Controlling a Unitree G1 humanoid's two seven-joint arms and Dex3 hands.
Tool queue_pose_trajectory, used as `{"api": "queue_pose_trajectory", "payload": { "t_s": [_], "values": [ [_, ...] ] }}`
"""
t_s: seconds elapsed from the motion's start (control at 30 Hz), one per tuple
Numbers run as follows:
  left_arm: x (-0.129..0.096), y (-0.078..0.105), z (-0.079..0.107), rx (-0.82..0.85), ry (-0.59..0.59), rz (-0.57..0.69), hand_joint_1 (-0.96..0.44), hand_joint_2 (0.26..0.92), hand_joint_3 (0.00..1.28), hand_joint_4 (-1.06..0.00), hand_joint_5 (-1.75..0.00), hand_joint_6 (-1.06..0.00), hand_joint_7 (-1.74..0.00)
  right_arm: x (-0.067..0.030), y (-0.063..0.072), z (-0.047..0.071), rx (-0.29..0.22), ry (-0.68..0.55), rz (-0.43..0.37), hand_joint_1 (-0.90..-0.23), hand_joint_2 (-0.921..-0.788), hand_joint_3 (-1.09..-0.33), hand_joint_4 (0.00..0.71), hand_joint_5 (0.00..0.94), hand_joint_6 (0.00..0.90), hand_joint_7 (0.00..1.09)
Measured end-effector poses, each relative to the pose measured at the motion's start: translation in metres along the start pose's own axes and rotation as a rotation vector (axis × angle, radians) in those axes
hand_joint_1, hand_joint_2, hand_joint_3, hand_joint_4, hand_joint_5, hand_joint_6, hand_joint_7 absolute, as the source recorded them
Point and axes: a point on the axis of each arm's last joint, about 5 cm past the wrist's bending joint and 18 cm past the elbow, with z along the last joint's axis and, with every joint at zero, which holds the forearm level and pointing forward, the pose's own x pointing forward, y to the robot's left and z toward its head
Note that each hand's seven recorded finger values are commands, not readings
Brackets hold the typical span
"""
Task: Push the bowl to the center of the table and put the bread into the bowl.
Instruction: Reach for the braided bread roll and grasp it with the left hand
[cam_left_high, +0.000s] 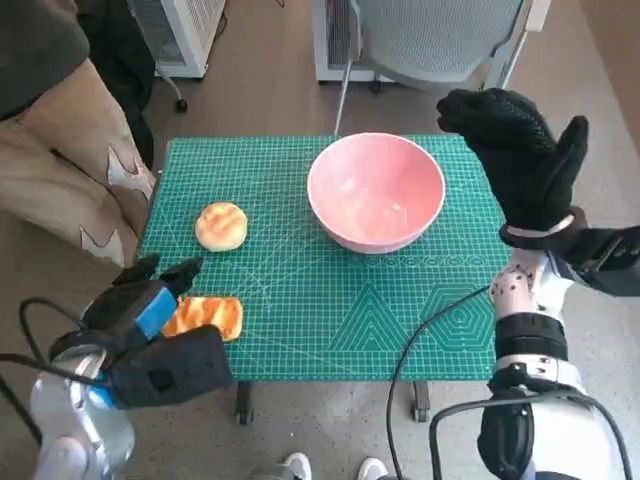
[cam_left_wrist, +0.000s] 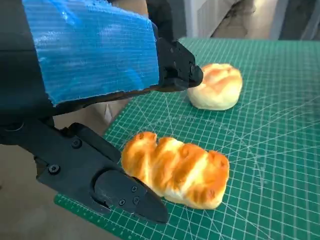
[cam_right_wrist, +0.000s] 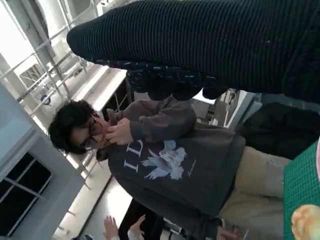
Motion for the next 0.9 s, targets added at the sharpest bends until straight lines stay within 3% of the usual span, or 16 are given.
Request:
{"api": "queue_pose_trajectory", "payload": {
  "t_s": [0.9],
  "values": [
    [0.045, -0.004, 0.003, -0.003, 0.094, -0.085, -0.45, 0.737, 0.00, -0.04, 0.00, -0.20, 0.00, -0.0004, -0.001, 0.001, 0.004, -0.008, 0.006, -0.714, -0.921, -0.675, 0.162, 0.006, 0.214, 0.02]
  ]
}}
